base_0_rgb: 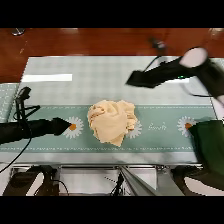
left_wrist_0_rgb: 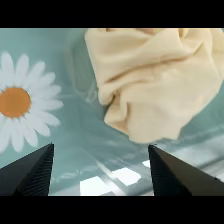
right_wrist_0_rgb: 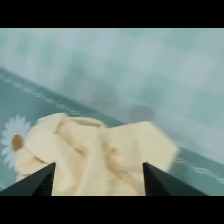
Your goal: Fold the shirts.
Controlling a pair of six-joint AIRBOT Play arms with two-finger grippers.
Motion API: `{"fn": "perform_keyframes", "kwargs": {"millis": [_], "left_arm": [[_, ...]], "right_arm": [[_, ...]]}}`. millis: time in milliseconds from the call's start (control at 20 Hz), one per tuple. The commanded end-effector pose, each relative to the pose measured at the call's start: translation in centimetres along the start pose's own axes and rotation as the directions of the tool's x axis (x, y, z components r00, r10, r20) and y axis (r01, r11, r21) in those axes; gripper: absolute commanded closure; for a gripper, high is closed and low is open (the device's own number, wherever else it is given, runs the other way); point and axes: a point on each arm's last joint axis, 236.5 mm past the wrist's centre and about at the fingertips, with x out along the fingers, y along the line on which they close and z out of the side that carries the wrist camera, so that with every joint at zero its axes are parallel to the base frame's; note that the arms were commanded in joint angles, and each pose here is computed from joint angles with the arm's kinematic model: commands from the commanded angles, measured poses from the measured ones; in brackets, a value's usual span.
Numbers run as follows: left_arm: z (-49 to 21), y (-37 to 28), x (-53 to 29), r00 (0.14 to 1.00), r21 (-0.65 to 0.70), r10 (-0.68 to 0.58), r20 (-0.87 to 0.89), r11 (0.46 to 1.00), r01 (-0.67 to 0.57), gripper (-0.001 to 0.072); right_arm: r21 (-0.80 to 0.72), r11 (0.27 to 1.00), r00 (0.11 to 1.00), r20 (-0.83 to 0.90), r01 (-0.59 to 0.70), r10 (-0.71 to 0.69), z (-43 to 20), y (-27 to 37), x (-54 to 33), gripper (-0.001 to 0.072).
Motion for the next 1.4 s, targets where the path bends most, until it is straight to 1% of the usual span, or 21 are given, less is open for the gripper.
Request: {"fn": "perform_keyframes", "kwargs": {"millis": [0, 100, 200, 250, 400, 500, 650, 700, 750, 800, 900, 1000, 1100, 1250, 1350], "left_arm": [[-3.9, -1.7, 2.8, 0.981, -0.060, -0.100, -0.167, 0.994, 0.091, 0.0004], [-5.5, -1.6, 5.8, 0.968, -0.073, -0.105, -0.228, 0.993, 0.091, 0.0004], [-4.4, -2.5, 8.6, 0.973, -0.107, -0.128, -0.191, 0.988, 0.109, 0.0004], [-3.4, -3.4, 9.9, 0.975, -0.110, -0.162, -0.151, 0.983, 0.146, 0.0004], [-1.5, -5.1, 13.1, 0.969, -0.139, -0.232, -0.081, 0.966, 0.220, 0.0005], [-1.0, -5.5, 14.5, 0.965, -0.165, -0.246, -0.092, 0.959, 0.229, 0.0004], [-0.2, -7.0, 16.0, 0.955, -0.139, -0.270, -0.125, 0.958, 0.253, 0.0005], [0.0, -7.5, 16.4, 0.950, -0.123, -0.278, -0.140, 0.957, 0.262, 0.0046], [0.2, -8.0, 16.5, 0.942, -0.105, -0.294, -0.160, 0.954, 0.280, 0.0383], [0.7, -8.7, 16.3, 0.932, -0.069, -0.318, -0.173, 0.948, 0.310, 0.0678], [2.6, -9.7, 15.1, 0.920, -0.036, -0.359, -0.158, 0.933, 0.358, 0.0683], [5.1, -9.7, 13.6, 0.911, -0.044, -0.392, -0.127, 0.920, 0.389, 0.0682], [7.1, -8.9, 12.3, 0.909, -0.063, -0.407, -0.094, 0.913, 0.402, 0.0683], [7.8, -7.7, 11.7, 0.909, -0.088, -0.409, -0.085, 0.912, 0.402, 0.0683], [7.7, -7.5, 11.7, 0.910, -0.087, -0.405, -0.089, 0.913, 0.397, 0.0683]], "right_arm": [[0.152, 0.958, 0.965, 0.069, 0.242, -0.254, -1.6, -11.0, -10.0, 0.0081], [0.263, 0.924, 0.951, 0.064, 0.277, -0.303, -5.5, -14.5, -11.3, 0.0083], [0.332, 0.911, 0.958, 0.058, 0.246, -0.280, -9.4, -15.5, -9.9, 0.0090], [0.351, 0.909, 0.964, 0.055, 0.226, -0.261, -11.0, -15.4, -8.7, 0.0090], [0.388, 0.910, 0.984, 0.035, 0.149, -0.176, -14.8, -14.3, -4.9, 0.0090], [0.402, 0.906, 0.990, 0.001, 0.129, -0.141, -16.7, -13.8, -3.0, 0.0090], [0.373, 0.921, 0.993, -0.027, 0.116, -0.114, -18.1, -12.6, -0.7, 0.0090], [0.344, 0.931, 0.993, -0.035, 0.119, -0.113, -18.4, -12.1, 0.0, 0.0090], [0.319, 0.941, 0.993, -0.045, 0.116, -0.107, -18.5, -11.6, 0.5, 0.0090], [0.310, 0.944, 0.994, -0.056, 0.109, -0.096, -18.7, -11.0, 1.1, 0.0090], [0.313, 0.945, 0.994, -0.076, 0.098, -0.078, -18.9, -10.4, 2.1, 0.0090], [0.328, 0.940, 0.995, -0.066, 0.093, -0.076, -18.5, -10.5, 3.0, 0.0090], [0.360, 0.929, 0.996, -0.048, 0.089, -0.076, -17.6, -11.0, 3.8, 0.0090], [0.361, 0.930, 0.992, -0.125, 0.073, -0.029, -18.9, -10.4, 5.5, 0.0090], [0.368, 0.926, 0.991, -0.129, 0.086, -0.040, -18.5, -10.9, 6.6, 0.0090]]}}
